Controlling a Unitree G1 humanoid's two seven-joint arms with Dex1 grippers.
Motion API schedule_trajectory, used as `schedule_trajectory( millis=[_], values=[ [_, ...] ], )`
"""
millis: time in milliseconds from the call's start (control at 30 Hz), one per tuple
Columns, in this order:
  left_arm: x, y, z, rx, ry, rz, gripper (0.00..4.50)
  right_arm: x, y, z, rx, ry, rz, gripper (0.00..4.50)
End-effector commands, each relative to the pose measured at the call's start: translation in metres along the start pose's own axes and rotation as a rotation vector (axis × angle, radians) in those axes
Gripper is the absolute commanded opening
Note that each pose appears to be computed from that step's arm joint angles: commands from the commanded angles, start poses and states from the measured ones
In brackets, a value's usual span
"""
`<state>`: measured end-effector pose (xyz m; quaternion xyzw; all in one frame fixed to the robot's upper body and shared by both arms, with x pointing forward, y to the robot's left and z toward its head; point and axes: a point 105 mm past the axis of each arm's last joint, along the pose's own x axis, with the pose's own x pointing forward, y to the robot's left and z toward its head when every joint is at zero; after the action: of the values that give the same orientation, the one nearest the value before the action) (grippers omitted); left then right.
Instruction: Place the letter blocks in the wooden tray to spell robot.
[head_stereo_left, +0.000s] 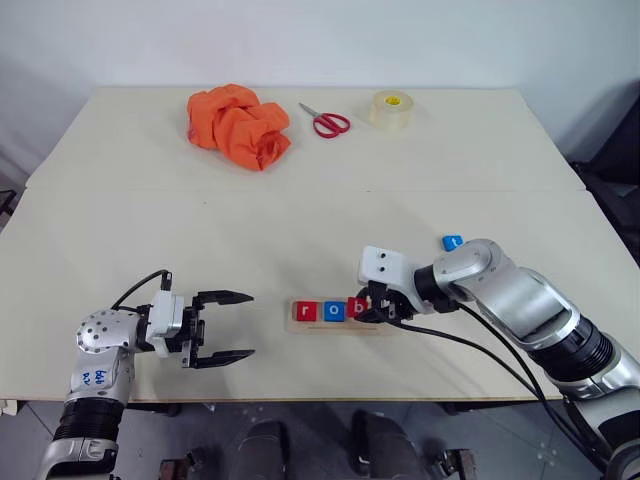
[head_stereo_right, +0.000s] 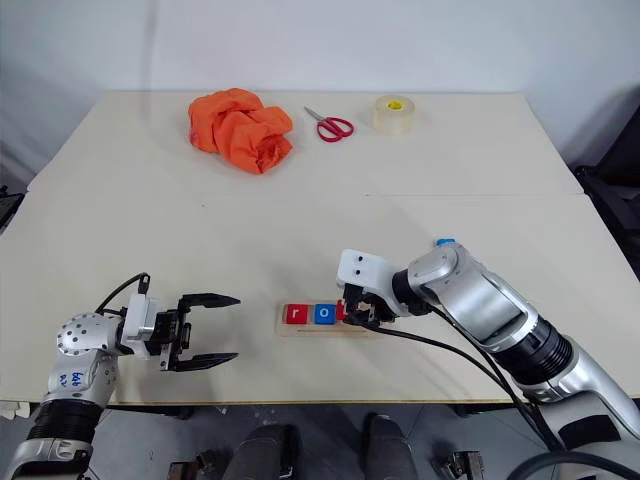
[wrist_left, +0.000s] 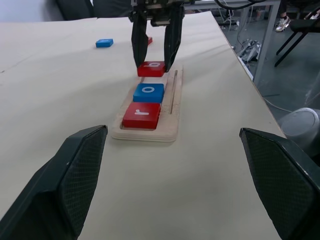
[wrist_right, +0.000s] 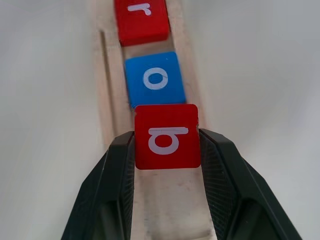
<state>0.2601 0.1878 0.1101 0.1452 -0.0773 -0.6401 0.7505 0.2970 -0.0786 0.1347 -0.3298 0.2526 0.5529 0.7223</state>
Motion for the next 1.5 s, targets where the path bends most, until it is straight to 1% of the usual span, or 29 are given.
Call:
schedule_trajectory(
  millis=[33,167,233,300,467,633,733,833,1000,1200,1500],
  values=[
    [-0.001,0.001,0.007,0.033,-0.019,0.016,4.50,-0.001,-0.002,0.003,-0.038,-0.003,-0.011,1.47],
    [-0.001,0.001,0.007,0.034,-0.018,0.020,4.50,-0.001,0.004,0.004,-0.045,-0.007,0.022,1.47],
    [-0.001,0.001,0.007,0.034,-0.019,0.022,4.50,-0.001,0.007,0.006,-0.052,-0.011,0.040,2.19],
    [0.000,0.002,0.007,0.035,-0.020,0.024,4.50,-0.001,0.008,0.007,-0.056,-0.013,0.045,2.74],
    [0.002,0.004,0.007,0.036,-0.024,0.026,4.50,-0.003,0.007,0.010,-0.057,-0.020,0.039,4.44],
    [0.003,0.005,0.006,0.036,-0.025,0.027,4.50,-0.009,0.006,0.010,-0.058,-0.028,0.029,4.48],
    [0.005,0.006,0.005,0.035,-0.029,0.027,4.50,-0.020,0.006,0.005,-0.055,-0.058,0.021,4.48],
    [0.007,0.007,0.005,0.032,-0.033,0.024,4.50,-0.030,0.006,-0.008,-0.033,-0.056,0.017,3.88],
    [0.009,0.008,0.004,0.032,-0.037,0.021,4.50,-0.031,-0.002,-0.019,-0.012,-0.034,-0.017,2.10],
    [0.010,0.009,0.004,0.033,-0.040,0.019,4.50,-0.021,-0.008,-0.022,-0.005,-0.033,-0.032,0.02],
    [0.008,0.005,0.005,0.033,-0.034,0.027,4.50,-0.006,-0.004,-0.018,-0.009,-0.055,0.007,0.02]
  ],
)
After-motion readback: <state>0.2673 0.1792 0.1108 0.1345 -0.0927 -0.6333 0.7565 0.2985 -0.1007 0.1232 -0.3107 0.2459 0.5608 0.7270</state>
